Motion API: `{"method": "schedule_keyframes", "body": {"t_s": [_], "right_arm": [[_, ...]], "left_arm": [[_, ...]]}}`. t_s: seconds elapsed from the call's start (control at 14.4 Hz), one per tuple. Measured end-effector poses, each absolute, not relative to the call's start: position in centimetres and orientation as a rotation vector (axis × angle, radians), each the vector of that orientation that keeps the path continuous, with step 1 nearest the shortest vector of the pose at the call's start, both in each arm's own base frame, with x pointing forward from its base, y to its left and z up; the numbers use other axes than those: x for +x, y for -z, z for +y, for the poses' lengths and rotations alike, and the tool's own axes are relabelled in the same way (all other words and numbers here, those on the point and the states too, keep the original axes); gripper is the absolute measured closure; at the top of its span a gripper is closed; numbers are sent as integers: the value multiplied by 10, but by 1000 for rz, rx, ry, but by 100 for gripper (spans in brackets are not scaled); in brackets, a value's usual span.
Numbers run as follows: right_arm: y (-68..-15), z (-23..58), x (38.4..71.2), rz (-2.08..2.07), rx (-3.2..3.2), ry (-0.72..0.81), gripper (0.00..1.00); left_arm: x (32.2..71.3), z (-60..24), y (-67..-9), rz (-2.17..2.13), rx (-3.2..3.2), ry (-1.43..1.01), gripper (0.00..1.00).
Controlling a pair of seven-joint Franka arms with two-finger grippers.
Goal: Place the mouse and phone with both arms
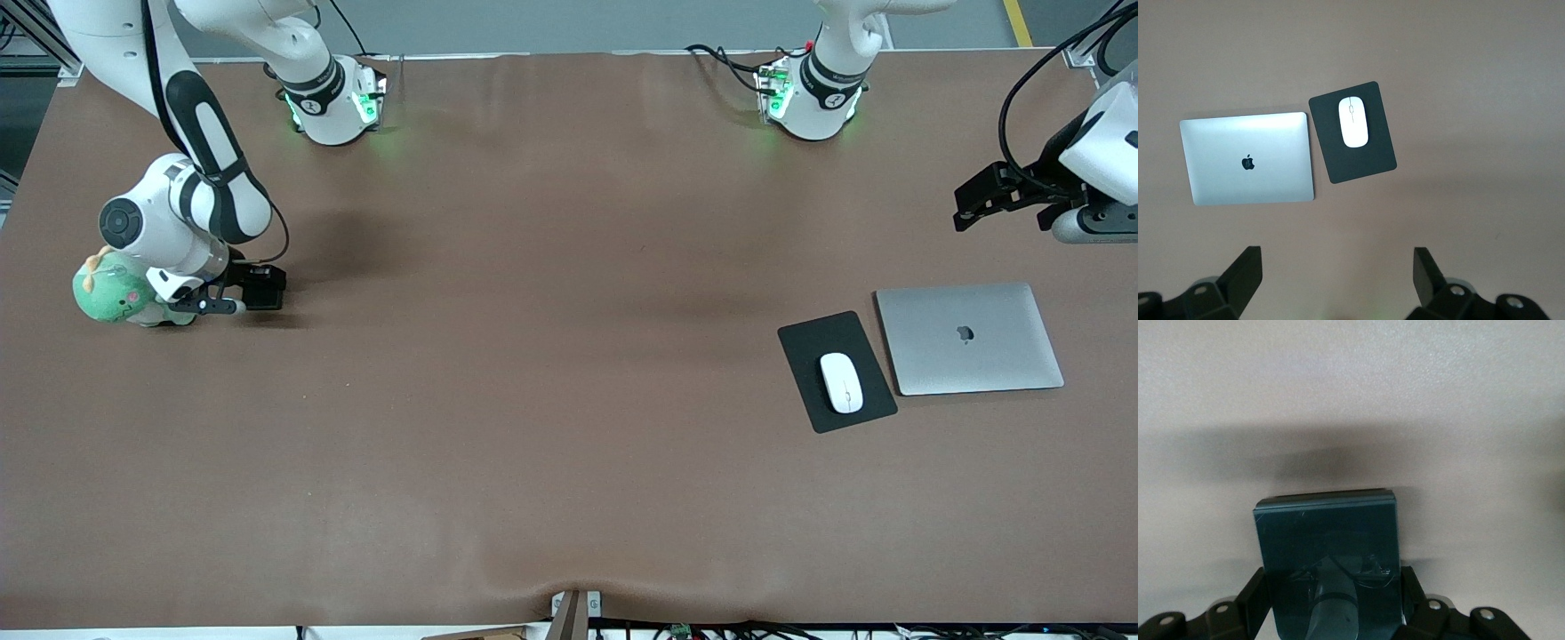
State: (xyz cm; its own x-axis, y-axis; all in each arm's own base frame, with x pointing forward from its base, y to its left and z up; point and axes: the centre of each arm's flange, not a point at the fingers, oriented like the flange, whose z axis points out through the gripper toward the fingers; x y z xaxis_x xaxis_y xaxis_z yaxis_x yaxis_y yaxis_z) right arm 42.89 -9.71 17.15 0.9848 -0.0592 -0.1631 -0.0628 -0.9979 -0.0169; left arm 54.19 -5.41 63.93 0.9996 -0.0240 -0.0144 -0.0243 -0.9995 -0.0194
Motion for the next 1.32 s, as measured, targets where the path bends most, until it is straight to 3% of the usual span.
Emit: {"method": "schedule_keyframes", "body": {"t_s": [0.21,0.42,0.9,1.32], "right_arm": [[-172,-97,430,96,-3108,-251,0],[-186,-95,450,81,-3088,-256,0],[-293,-84,552,-17,-3003,-234,0],[-370,-95,593,-68,-2962,-228,0]], "left_arm": [[542,-54,-641,38,-3123,-10,0],[543,-55,-647,39,-3124,13,0],[543,-54,-648,38,-3124,17,0],[542,-54,-649,35,-3124,19,0]]}}
